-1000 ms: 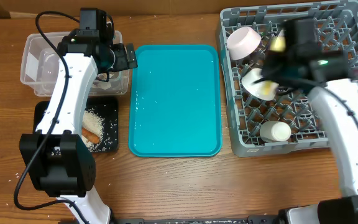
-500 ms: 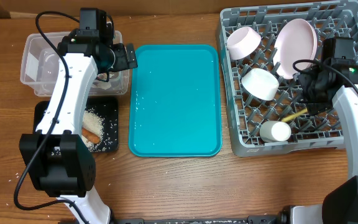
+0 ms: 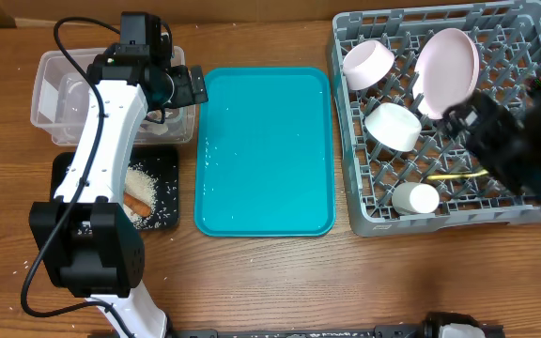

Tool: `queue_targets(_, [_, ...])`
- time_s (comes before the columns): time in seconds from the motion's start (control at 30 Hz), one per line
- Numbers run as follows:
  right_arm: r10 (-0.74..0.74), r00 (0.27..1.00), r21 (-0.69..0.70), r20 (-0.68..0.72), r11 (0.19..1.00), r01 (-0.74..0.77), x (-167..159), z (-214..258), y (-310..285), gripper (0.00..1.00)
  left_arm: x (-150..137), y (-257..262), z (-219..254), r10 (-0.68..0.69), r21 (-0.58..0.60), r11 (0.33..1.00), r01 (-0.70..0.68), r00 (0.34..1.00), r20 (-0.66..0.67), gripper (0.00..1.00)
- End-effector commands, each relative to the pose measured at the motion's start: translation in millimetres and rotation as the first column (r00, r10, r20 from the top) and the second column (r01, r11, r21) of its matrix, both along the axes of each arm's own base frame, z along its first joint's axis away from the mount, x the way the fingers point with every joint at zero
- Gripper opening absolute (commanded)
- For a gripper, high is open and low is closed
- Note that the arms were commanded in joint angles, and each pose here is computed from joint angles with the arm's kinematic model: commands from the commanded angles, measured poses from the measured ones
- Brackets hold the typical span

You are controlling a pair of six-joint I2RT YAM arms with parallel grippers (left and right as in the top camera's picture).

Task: Sort waste into correct bins and load items into the dishwasher

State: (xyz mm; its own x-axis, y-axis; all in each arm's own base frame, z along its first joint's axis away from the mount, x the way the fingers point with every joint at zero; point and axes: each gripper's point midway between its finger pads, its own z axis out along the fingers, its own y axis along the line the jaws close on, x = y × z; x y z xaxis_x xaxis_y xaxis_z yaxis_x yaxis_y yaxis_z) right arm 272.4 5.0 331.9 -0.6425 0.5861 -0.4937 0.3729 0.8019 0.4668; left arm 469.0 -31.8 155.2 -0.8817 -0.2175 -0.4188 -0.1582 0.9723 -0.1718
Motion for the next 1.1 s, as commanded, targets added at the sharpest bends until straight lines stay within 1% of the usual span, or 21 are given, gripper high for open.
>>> queue_targets(0.0, [0.07, 0.996, -0.041, 0.057, 0.997, -0.068, -47, 19, 8, 1.0, 6, 4, 9, 0.005, 0.011, 1.0, -0.005, 1.0, 0.028, 1.0])
queue_targets(0.07, [0.024, 0.999, -0.091, 0.046, 0.996, -0.019, -73, 18, -1, 1.0, 6, 4, 9, 0.005, 0.011, 1.0, -0.005, 1.0, 0.028, 1.0])
queue_targets(0.13, [-0.018, 0.999, -0.136, 0.05, 0.99, 0.025, -90, 19, -10, 1.0, 6, 4, 9, 0.005, 0.011, 1.0, -0.005, 1.0, 0.028, 1.0])
queue_targets(0.2, [-0.073, 0.994, -0.194, 0.076, 0.977, 0.087, -111, 22, -23, 1.0, 6, 4, 9, 0.005, 0.011, 1.0, -0.005, 1.0, 0.028, 1.0])
queue_targets(0.33, [-0.103, 0.984, -0.222, 0.147, 0.966, 0.134, -134, 31, -28, 1.0, 6, 4, 9, 0.005, 0.011, 1.0, -0.005, 1.0, 0.028, 1.0])
queue_targets(0.37, [-0.103, 0.983, -0.222, 0.151, 0.966, 0.135, -135, 31, -28, 1.0, 6, 4, 9, 0.005, 0.011, 1.0, -0.005, 1.0, 0.028, 1.0])
queue_targets(0.4, [-0.106, 0.975, -0.225, 0.194, 0.963, 0.149, -135, 32, -29, 1.0, 6, 4, 9, 0.005, 0.011, 1.0, -0.005, 1.0, 0.028, 1.0])
queue_targets(0.53, [-0.074, 0.933, -0.228, 0.353, 0.96, 0.162, -127, 33, -28, 1.0, 6, 4, 9, 0.005, 0.011, 1.0, -0.005, 1.0, 0.028, 1.0])
queue_targets(0.63, [-0.066, 0.897, -0.218, 0.437, 0.96, 0.176, -117, 19, -28, 1.0, 6, 4, 9, 0.005, 0.011, 1.0, -0.005, 1.0, 0.028, 1.0])
queue_targets(0.73, [-0.057, 0.862, -0.209, 0.504, 0.96, 0.185, -100, -4, -28, 1.0, 6, 4, 9, 0.005, 0.011, 1.0, -0.005, 1.0, 0.028, 1.0])
queue_targets(0.83, [-0.042, 0.826, -0.198, 0.561, 0.963, 0.183, -76, -38, -27, 1.0, 6, 4, 9, 0.005, 0.011, 1.0, -0.005, 1.0, 0.028, 1.0])
queue_targets(0.9, [-0.022, 0.81, -0.19, 0.587, 0.968, 0.164, -63, -56, -24, 1.0, 6, 4, 9, 0.005, 0.011, 1.0, -0.005, 1.0, 0.028, 1.0])
queue_targets(0.93, [0.001, 0.793, -0.181, 0.61, 0.974, 0.138, -52, -73, -19, 1.0, 6, 4, 9, 0.005, 0.011, 1.0, -0.005, 1.0, 0.028, 1.0])
queue_targets(1.07, [0.039, 0.733, -0.168, 0.679, 0.98, 0.103, -34, -105, -12, 1.0, 6, 4, 9, 0.005, 0.011, 1.0, -0.005, 1.0, 0.028, 1.0])
